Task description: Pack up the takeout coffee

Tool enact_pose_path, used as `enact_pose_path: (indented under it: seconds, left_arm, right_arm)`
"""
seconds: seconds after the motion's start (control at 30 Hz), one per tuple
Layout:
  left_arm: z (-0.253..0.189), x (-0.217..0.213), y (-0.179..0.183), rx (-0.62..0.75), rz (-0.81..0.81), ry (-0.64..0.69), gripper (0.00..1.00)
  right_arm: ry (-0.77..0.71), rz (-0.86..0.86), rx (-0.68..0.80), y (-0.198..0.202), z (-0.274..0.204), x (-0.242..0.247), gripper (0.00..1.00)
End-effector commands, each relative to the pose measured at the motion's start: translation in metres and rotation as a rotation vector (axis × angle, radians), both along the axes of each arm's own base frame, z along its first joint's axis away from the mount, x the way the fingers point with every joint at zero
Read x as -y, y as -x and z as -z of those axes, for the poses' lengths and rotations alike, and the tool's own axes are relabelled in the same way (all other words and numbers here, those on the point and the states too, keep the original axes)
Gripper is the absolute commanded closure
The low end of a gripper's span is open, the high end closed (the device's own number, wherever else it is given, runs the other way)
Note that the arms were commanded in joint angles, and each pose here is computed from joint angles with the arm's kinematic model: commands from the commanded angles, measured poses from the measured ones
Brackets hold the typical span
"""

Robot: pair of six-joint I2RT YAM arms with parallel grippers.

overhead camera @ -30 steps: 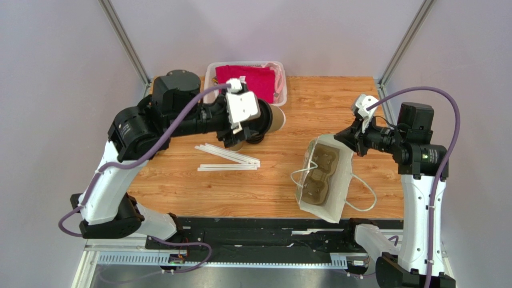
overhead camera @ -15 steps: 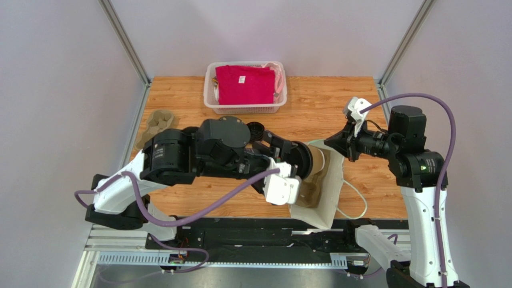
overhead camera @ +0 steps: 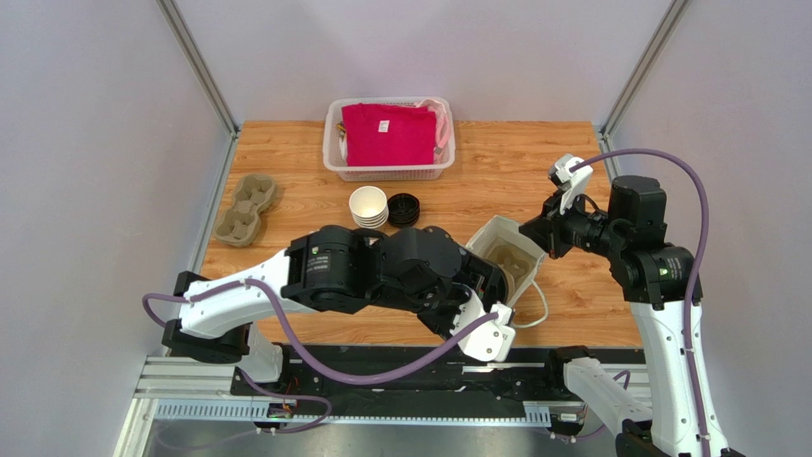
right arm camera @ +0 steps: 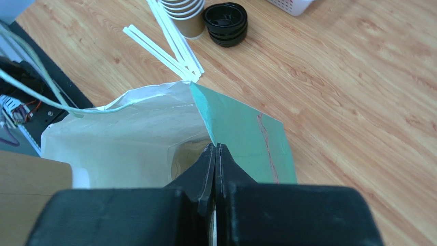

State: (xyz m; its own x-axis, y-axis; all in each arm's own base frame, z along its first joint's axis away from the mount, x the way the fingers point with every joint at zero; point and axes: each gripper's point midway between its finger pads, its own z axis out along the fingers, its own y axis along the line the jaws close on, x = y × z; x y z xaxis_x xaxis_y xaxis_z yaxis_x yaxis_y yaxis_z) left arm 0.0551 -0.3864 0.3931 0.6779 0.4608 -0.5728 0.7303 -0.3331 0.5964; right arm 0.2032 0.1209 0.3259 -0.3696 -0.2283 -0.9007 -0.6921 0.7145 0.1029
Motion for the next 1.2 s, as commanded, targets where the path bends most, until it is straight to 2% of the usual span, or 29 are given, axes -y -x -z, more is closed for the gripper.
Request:
enact_pose_path:
  seconds: [0.0, 0.1, 0.3, 0.5, 0.7, 0.87, 0.97, 1.03, 1.07, 1.13, 1.17]
  left_arm:
    - [0.027, -0.010, -0.003, -0.011, -0.046, -0.057, 1.00]
    - [0.046, -0.010, -0.010, 0.012, -0.064, -0.097, 1.00]
    - [0.056, -0.002, -0.045, -0.021, -0.128, -0.082, 1.00]
    - [0.086, 0.008, -0.054, -0.037, -0.088, -0.123, 1.00]
    - [0.113, 0.007, -0.057, -0.095, -0.080, -0.187, 1.00]
    - [0.146, 0.001, -0.059, -0.089, -0.079, -0.254, 1.00]
    - [0.156, -0.001, -0.061, -0.093, -0.074, -0.265, 1.00]
    - [0.155, -0.003, -0.057, -0.095, -0.056, -0.266, 1.00]
    - [0.154, -0.004, -0.053, -0.107, -0.036, -0.261, 1.00]
    - [0.152, -0.007, -0.050, -0.105, -0.011, -0.254, 1.00]
    - [0.152, -0.007, -0.047, -0.112, 0.002, -0.252, 1.00]
  right_arm:
    - [-0.016, 0.129, -0.052, -0.005, 0.005, 0.010, 1.00]
    - [-0.042, 0.091, -0.063, 0.003, 0.006, 0.004, 1.00]
    - [-0.090, 0.015, -0.050, 0.023, 0.011, -0.006, 1.00]
    - [-0.152, -0.040, -0.089, 0.037, 0.012, -0.017, 1.00]
    - [-0.132, -0.026, -0.116, 0.054, 0.028, -0.012, 1.00]
    - [-0.149, -0.112, -0.181, 0.077, 0.030, -0.020, 0.97]
    - [-0.082, -0.116, -0.179, 0.079, 0.035, -0.013, 0.88]
    - [-0.001, -0.076, -0.129, 0.067, 0.034, -0.001, 0.75]
    - [0.025, -0.069, -0.152, 0.060, 0.036, 0.002, 0.62]
    - [0.061, -0.095, -0.103, 0.050, 0.023, 0.003, 0.48]
    - [0.069, -0.115, -0.113, 0.042, 0.022, 0.001, 0.34]
